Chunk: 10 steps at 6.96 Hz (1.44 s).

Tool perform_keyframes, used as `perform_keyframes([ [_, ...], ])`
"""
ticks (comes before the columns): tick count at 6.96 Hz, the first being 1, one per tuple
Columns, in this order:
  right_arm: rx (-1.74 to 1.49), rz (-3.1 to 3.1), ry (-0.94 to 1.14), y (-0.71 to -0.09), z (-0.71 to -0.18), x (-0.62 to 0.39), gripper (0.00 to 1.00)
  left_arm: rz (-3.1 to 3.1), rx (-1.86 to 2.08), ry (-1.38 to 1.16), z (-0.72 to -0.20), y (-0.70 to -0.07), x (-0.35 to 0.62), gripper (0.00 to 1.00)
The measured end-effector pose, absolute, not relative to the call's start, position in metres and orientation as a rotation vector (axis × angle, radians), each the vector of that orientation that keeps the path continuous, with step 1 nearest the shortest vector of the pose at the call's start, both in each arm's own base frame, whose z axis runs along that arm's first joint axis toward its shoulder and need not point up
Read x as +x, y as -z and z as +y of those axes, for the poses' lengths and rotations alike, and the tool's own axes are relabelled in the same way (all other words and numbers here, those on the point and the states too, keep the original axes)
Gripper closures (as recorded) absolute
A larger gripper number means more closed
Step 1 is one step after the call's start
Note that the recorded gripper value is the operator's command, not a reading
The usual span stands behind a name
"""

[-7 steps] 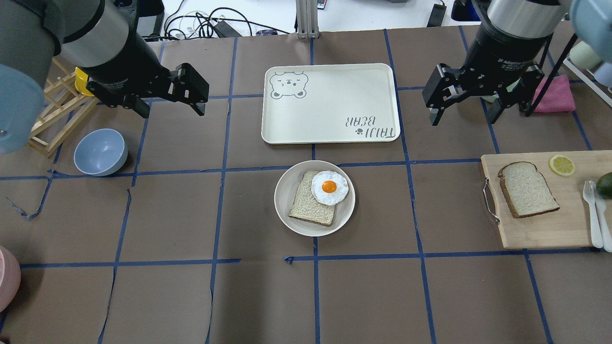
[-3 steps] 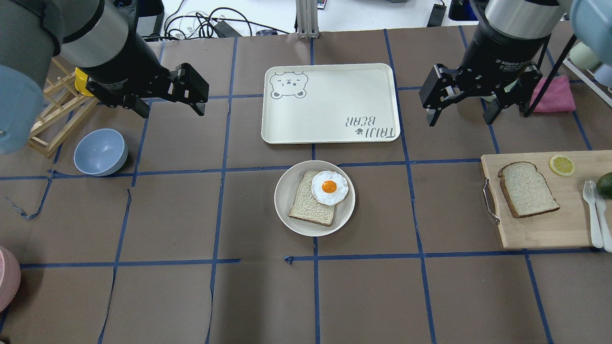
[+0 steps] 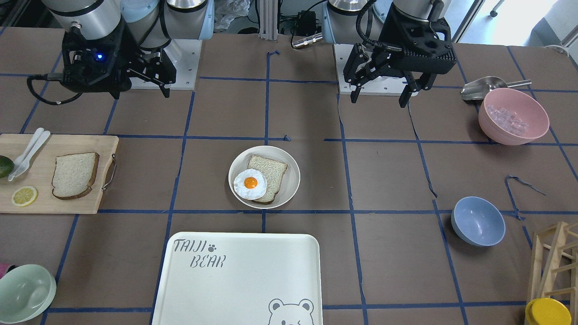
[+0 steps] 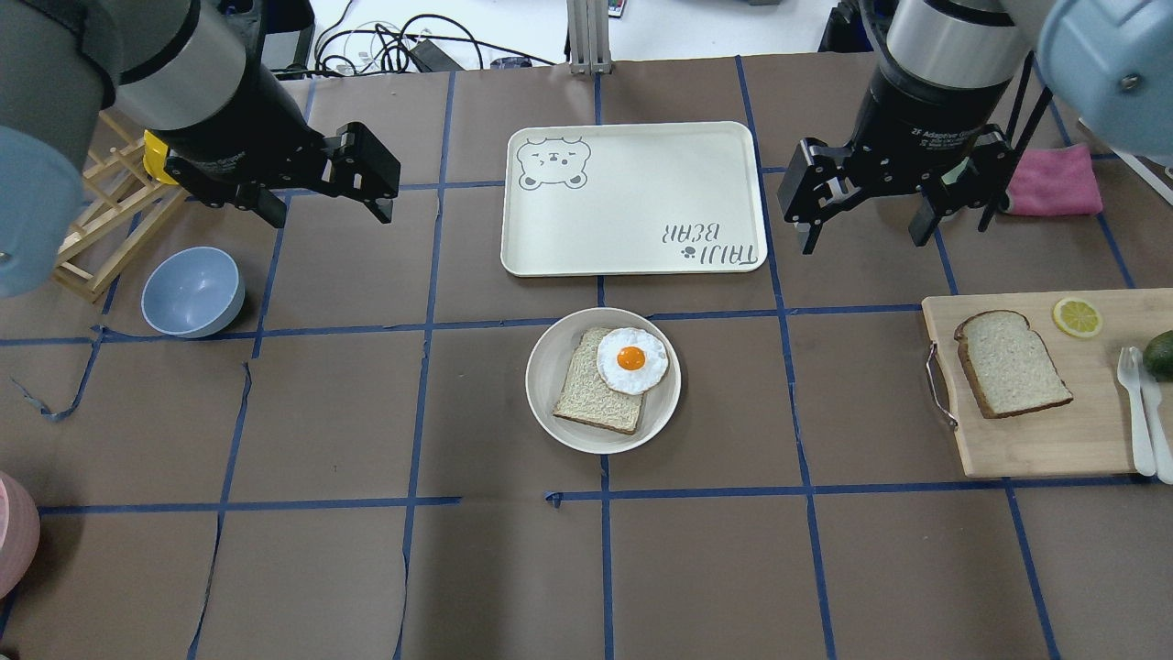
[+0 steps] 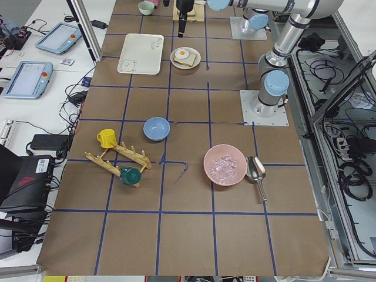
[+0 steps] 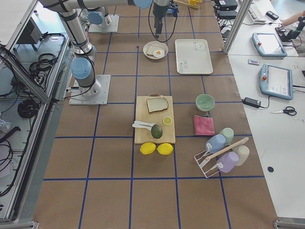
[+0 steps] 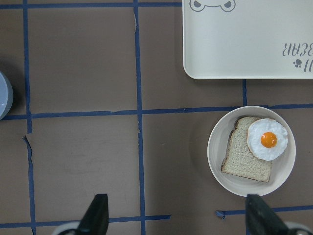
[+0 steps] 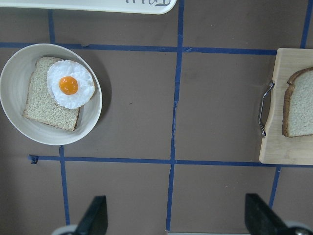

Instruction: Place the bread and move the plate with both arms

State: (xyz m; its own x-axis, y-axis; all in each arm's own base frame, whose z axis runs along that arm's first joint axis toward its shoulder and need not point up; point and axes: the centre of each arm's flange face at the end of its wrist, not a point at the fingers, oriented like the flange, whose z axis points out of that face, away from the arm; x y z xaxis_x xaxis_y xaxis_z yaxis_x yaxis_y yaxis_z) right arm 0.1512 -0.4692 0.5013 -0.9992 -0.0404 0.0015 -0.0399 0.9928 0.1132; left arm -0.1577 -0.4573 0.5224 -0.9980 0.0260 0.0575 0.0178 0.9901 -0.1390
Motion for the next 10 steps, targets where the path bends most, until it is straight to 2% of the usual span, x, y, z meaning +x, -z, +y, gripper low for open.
perform_keyframes([
  [8,0.023,-3.118,0.139,-0.5,-0.474,0.145,0.0,-3.075,-0.034,-0.208,-0.454,-0.521,-0.158,0.0],
  [10,-0.099,-3.12,0.164,-0.488,-0.491,0.107,0.0,-3.075,-0.034,-0.208,-0.454,-0.521,-0.158,0.0],
])
